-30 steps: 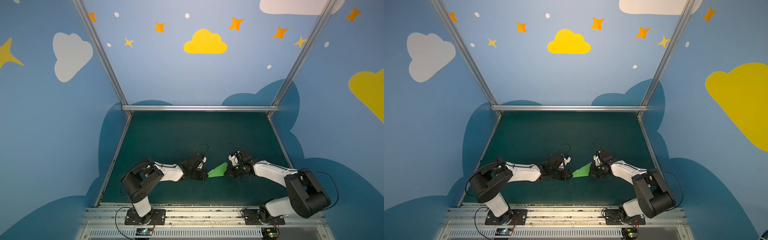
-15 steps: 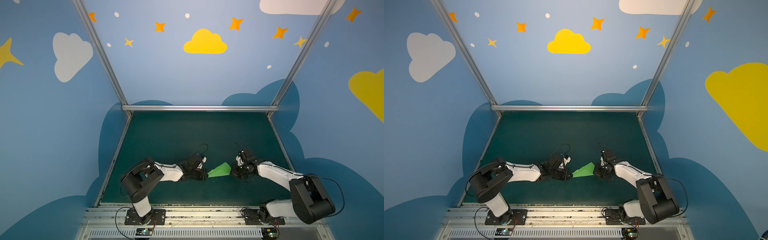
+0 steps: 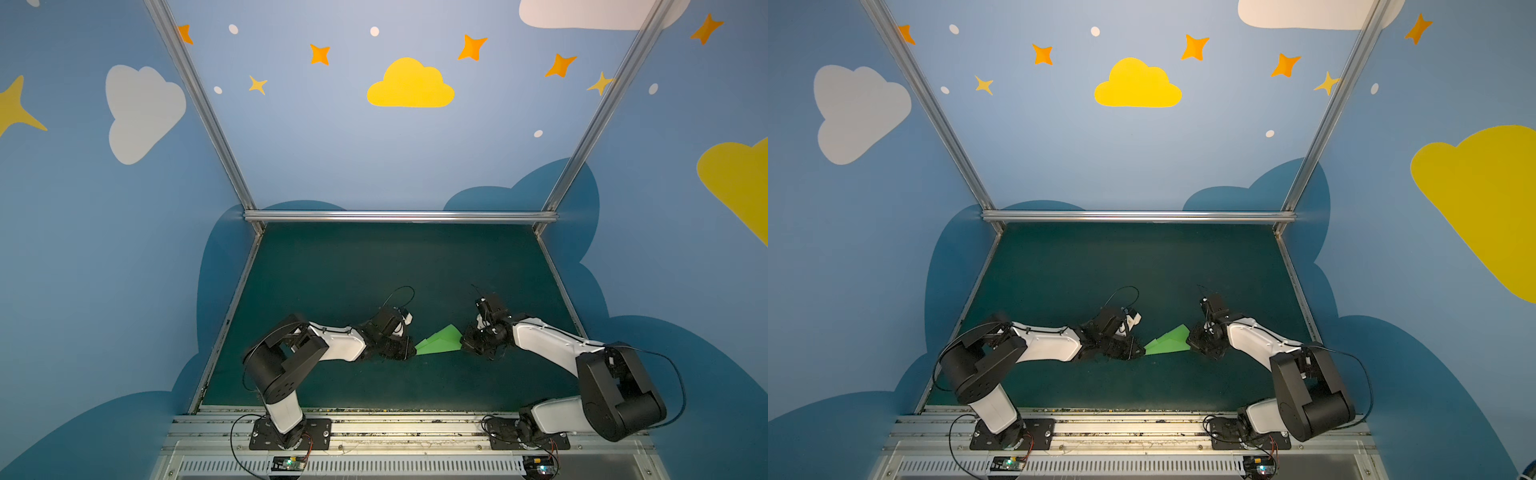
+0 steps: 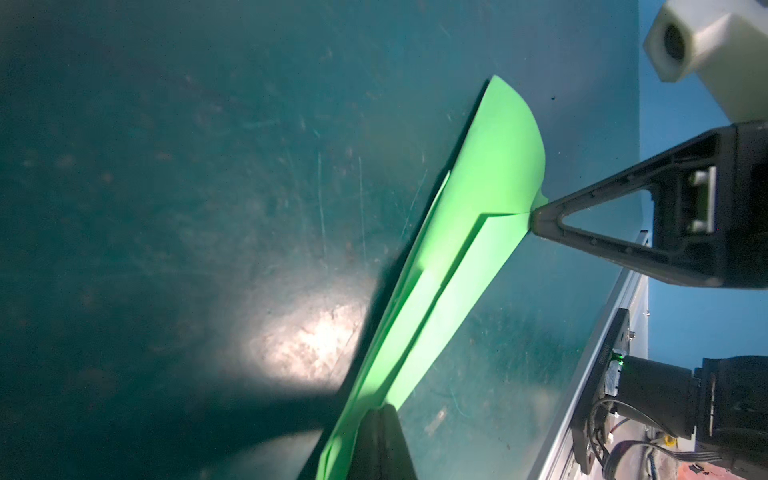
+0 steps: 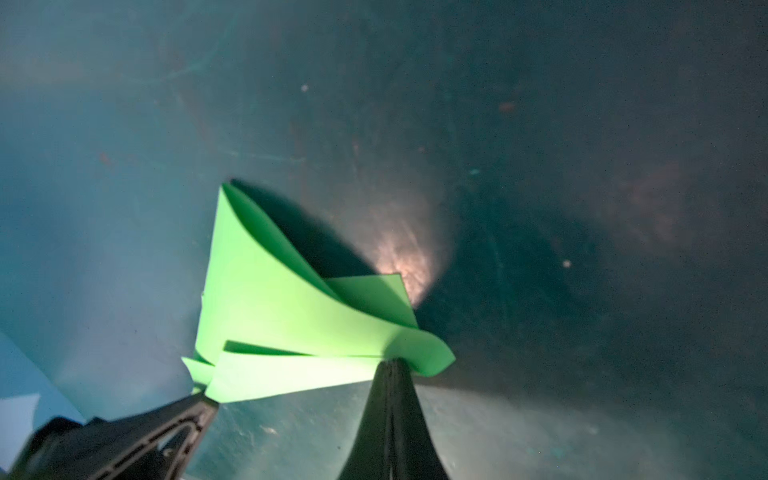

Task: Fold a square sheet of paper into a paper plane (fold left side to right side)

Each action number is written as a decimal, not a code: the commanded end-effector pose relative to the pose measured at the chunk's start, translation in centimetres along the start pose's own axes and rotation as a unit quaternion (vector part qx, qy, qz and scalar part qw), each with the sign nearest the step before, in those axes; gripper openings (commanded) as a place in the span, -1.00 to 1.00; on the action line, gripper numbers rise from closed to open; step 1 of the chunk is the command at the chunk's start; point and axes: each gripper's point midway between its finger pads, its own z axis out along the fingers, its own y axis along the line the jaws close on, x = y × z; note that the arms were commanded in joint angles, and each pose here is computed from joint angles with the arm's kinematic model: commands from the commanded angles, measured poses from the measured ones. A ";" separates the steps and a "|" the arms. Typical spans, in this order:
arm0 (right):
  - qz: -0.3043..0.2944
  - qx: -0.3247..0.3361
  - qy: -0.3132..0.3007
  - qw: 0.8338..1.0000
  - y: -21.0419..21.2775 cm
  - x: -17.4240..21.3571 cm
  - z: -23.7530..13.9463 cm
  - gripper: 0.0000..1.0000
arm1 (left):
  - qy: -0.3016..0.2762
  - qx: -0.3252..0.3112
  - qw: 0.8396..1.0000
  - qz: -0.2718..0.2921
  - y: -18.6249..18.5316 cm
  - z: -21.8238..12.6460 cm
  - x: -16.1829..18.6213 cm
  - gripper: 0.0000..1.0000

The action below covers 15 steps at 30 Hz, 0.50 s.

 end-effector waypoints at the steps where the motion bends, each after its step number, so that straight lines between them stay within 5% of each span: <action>1: 0.083 0.139 -0.025 0.986 -5.7 -0.2 0.4 -1.00 | 0.052 -0.132 0.989 -0.047 7.5 0.0 4.0 -0.93; 9: 0.162 0.259 -0.089 0.948 -7.6 -1.8 -3.1 -1.00 | 0.056 -0.119 0.989 -0.064 7.4 0.1 4.1 -0.93; 15: 0.098 0.185 -0.108 0.972 -4.1 -2.9 -5.0 -1.00 | 0.052 -0.113 0.990 -0.072 7.5 0.2 4.1 -0.93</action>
